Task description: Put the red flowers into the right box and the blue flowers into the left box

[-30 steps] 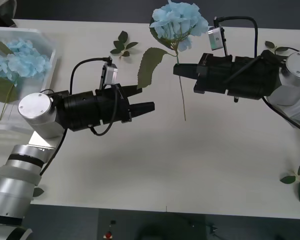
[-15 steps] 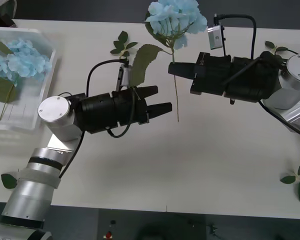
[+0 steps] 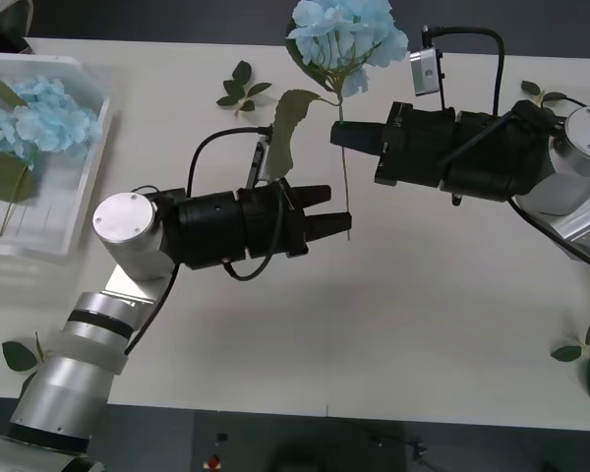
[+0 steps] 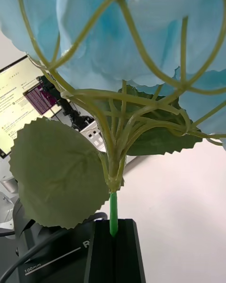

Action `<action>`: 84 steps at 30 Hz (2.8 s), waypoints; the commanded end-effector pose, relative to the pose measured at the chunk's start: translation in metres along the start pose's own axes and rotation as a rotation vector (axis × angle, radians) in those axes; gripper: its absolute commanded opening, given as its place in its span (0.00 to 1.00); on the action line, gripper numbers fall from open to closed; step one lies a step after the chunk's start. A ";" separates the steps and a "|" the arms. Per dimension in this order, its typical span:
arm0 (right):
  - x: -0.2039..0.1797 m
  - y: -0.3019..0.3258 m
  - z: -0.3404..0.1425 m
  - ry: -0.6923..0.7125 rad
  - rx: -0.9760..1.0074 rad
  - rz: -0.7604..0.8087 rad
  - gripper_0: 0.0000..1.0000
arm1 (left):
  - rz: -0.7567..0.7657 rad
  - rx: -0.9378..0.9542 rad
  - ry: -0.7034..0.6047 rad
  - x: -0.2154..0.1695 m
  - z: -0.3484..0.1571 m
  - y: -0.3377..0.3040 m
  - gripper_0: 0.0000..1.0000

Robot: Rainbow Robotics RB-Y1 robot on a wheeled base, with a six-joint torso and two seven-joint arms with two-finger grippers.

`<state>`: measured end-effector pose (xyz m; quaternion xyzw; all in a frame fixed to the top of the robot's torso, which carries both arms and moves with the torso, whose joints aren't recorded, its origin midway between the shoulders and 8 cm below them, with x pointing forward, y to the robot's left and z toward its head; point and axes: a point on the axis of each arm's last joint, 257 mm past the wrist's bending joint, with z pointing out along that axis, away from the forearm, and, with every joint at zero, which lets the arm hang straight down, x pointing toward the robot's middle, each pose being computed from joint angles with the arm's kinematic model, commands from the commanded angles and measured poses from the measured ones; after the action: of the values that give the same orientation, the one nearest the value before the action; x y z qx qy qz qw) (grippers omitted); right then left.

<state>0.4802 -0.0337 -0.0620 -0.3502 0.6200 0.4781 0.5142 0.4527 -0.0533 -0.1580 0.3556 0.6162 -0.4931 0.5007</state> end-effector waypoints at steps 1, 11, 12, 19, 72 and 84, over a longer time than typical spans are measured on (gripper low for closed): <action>-0.012 0.012 0.000 0.002 -0.029 -0.017 0.00 | 0.055 0.004 -0.014 -0.020 0.021 -0.007 0.72; -0.011 0.012 0.000 0.004 -0.031 0.001 0.00 | 0.102 -0.029 -0.014 -0.030 0.041 -0.004 0.58; -0.011 0.013 0.000 0.006 -0.033 0.000 0.00 | 0.103 -0.033 -0.017 -0.032 0.043 -0.003 0.52; -0.011 0.013 0.000 0.007 -0.034 0.011 0.00 | 0.107 -0.046 -0.020 -0.032 0.045 -0.001 0.00; -0.026 -0.109 -0.158 0.123 0.411 0.333 1.00 | -0.155 -0.870 0.096 -0.175 -0.386 0.192 0.00; -0.008 -0.073 -0.198 0.256 0.402 0.424 1.00 | -0.178 -1.148 0.323 -0.175 -0.502 0.178 0.00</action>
<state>0.5122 -0.2497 -0.0758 -0.1253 0.8270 0.3974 0.3774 0.5352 0.4690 -0.0470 0.0501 0.8789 -0.0936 0.4650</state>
